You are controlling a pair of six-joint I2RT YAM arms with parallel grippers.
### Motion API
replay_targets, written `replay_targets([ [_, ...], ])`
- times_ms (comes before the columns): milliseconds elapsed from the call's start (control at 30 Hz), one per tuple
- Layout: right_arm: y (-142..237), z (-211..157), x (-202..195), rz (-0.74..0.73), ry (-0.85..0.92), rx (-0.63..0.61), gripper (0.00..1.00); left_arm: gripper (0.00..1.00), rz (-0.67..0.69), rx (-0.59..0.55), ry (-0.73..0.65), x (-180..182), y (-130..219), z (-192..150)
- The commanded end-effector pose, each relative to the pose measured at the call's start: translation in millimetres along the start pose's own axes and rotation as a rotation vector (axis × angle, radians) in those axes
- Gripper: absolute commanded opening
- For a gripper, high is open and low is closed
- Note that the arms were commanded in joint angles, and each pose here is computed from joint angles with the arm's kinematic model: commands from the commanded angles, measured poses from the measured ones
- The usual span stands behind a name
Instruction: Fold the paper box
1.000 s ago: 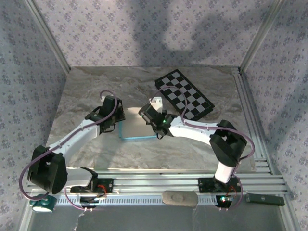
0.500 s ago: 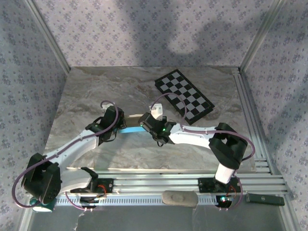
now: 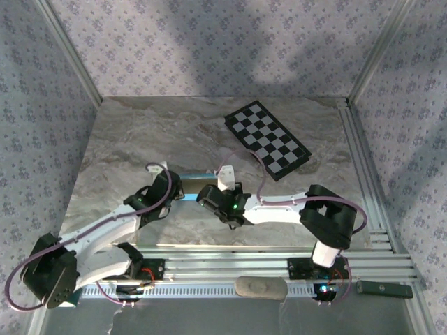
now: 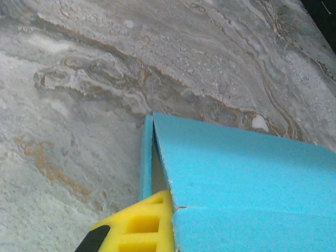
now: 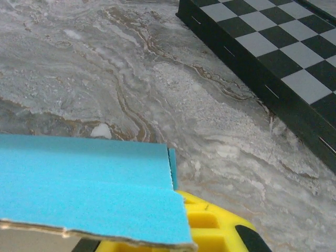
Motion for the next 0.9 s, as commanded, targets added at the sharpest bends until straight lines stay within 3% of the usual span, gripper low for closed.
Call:
replay_targets([
  [0,2.5,-27.5,-1.8,-0.013,0.063,0.024,0.07,0.05,-0.069,0.026,0.066,3.7,0.7,-18.2],
  [200,5.7,-55.0,5.1,-0.004,0.11,-0.015,0.15,0.15,-0.084,0.023,0.086,24.5,-1.0,-42.5],
  [400,9.7,-71.5,7.1,-0.013,0.134,-0.02,0.28,0.19,-0.087,0.029,0.102,37.0,-0.5,-53.8],
  [633,22.3,-70.1,4.5,-0.015,0.127,-0.038,0.32,0.19,-0.103,0.023,0.105,36.8,5.7,-51.4],
  [867,43.1,-54.0,-1.4,0.033,0.124,-0.063,0.54,0.3,-0.106,0.056,0.111,36.1,24.4,-50.3],
])
Point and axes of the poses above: each hand's point on the last joint's axis, 136 mm out from that joint toward the fingers, its own y axis back along the fingers, its own x axis along the line the jaws close on, z = x × y, the point moved 9 cm from there along y, back along the fingers, and after that the axes turned 5 degrees about y, right-handed, at the moved point
